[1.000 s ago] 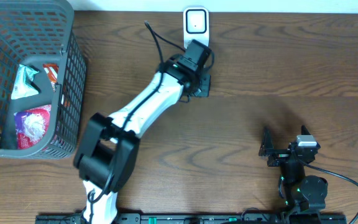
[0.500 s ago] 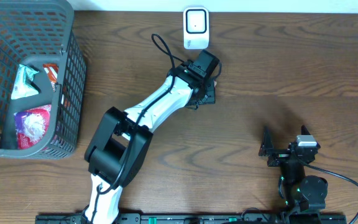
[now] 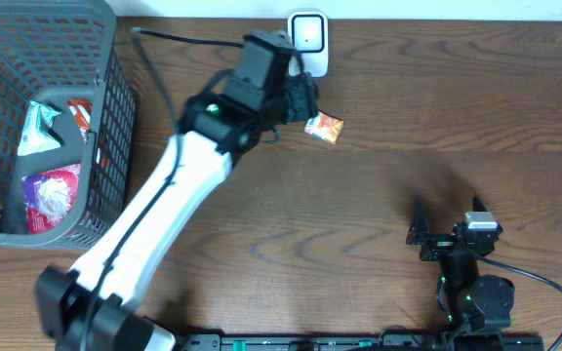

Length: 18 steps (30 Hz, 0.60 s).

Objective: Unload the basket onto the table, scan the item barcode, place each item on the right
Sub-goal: 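Open the left gripper to drop the tissue pack beside the scanner, then return the left gripper into the basket toward the green wipes pack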

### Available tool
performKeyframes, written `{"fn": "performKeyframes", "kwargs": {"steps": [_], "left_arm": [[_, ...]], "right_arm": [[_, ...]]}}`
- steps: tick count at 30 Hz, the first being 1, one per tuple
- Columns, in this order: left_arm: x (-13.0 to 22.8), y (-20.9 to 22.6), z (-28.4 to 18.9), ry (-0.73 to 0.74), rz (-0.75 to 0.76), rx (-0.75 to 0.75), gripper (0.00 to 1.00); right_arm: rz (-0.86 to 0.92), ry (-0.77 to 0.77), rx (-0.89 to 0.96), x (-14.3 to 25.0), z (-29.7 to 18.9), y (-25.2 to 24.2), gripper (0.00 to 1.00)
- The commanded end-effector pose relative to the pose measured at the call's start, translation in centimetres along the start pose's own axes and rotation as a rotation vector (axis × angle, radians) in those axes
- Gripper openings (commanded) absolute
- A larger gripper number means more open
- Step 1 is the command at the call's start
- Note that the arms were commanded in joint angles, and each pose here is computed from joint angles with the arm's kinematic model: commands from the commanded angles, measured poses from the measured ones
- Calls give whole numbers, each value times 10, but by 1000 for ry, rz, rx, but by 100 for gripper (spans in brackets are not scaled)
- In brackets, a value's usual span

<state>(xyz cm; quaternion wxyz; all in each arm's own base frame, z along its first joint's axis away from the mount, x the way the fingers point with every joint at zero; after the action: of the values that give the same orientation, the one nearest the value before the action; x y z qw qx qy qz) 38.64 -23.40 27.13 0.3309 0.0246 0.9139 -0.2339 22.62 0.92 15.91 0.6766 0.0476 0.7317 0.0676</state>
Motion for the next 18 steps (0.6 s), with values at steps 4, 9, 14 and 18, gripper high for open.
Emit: {"fn": "performKeyframes", "kwargs": {"steps": [4, 9, 14, 18], "left_arm": [[-38, 10, -85, -185, 27, 14, 64], [-62, 36, -146, -349, 11, -50, 63], [-81, 79, -199, -514, -62, -202, 64], [-92, 116, -233, -629, -127, -351, 64]], "right_arm": [[-7, -1, 4, 1, 0, -1, 99], [-7, -1, 4, 1, 0, -1, 99], [-7, -1, 4, 1, 0, -1, 99], [-7, -1, 4, 1, 0, -1, 99]]}}
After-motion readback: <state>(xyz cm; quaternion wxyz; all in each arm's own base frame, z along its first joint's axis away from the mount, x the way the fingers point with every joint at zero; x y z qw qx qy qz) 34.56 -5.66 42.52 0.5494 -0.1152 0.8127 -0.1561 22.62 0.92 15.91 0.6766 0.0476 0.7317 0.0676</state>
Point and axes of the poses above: each gripper's point midway between its finger pads, its own z axis out along the fingers, its own y axis along the line the jaws close on, x = y × z, the point moved 2 cm from there along -z, back along the fingers, and after that the axes turned 7 degrees about z, right-handed, at the moved point
